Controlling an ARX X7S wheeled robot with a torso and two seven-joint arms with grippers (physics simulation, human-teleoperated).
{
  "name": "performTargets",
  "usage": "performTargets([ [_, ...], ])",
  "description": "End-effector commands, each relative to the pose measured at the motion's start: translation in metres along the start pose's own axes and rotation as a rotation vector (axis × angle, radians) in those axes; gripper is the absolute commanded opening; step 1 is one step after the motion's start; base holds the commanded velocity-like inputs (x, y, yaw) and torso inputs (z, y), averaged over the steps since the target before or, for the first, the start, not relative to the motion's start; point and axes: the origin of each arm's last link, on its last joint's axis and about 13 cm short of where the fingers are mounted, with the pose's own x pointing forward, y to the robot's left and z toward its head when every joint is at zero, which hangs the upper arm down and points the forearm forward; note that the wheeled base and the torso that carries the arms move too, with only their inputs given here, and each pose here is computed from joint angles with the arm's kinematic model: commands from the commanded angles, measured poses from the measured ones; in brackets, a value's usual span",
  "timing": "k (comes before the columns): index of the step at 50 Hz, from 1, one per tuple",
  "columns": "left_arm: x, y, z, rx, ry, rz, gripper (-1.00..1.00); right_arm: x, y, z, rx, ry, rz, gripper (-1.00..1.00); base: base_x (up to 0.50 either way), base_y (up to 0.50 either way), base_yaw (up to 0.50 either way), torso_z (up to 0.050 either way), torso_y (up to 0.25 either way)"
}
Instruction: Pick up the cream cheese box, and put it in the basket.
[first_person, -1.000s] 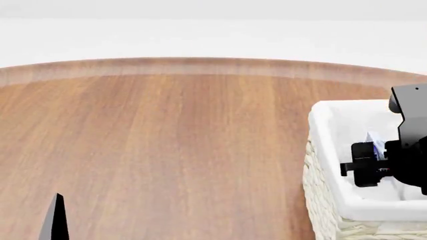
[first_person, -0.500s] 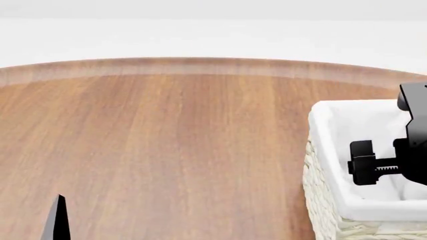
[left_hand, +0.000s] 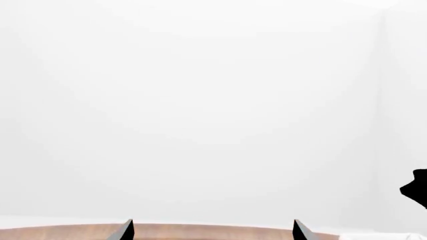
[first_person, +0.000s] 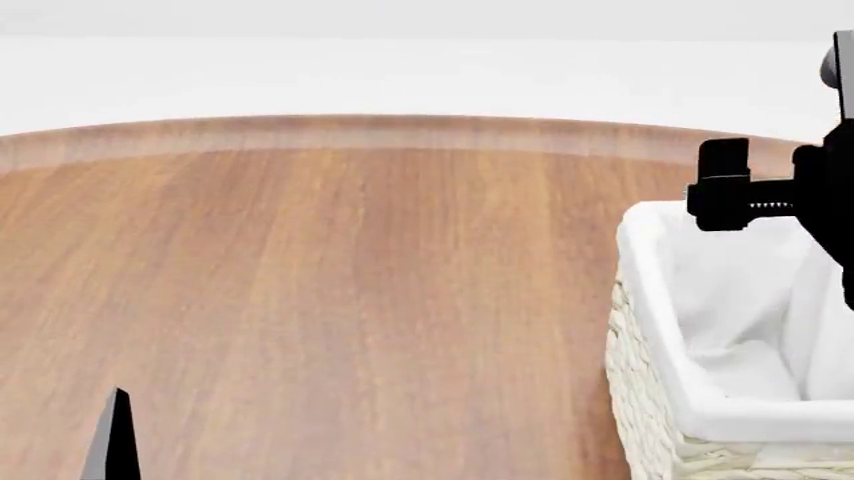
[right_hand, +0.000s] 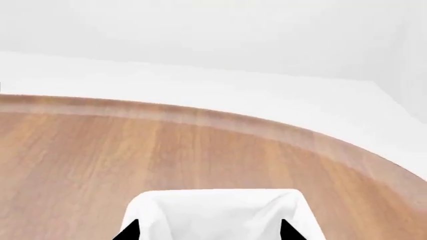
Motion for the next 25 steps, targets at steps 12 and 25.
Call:
performTargets([
  [12, 0.001, 0.002, -0.001, 0.007, -0.003, 0.016, 1.00, -0.087, 0.065, -0.031, 0.062, -0.574, -0.028, 1.00, 0.00, 0.00, 0.00, 0.000, 0.000],
  [25, 0.000, -0.001, -0.007, 0.010, 0.011, 0.009, 1.00, -0.148, 0.111, -0.093, 0.056, -0.677, 0.056, 1.00, 0.00, 0.00, 0.00, 0.000, 0.000],
])
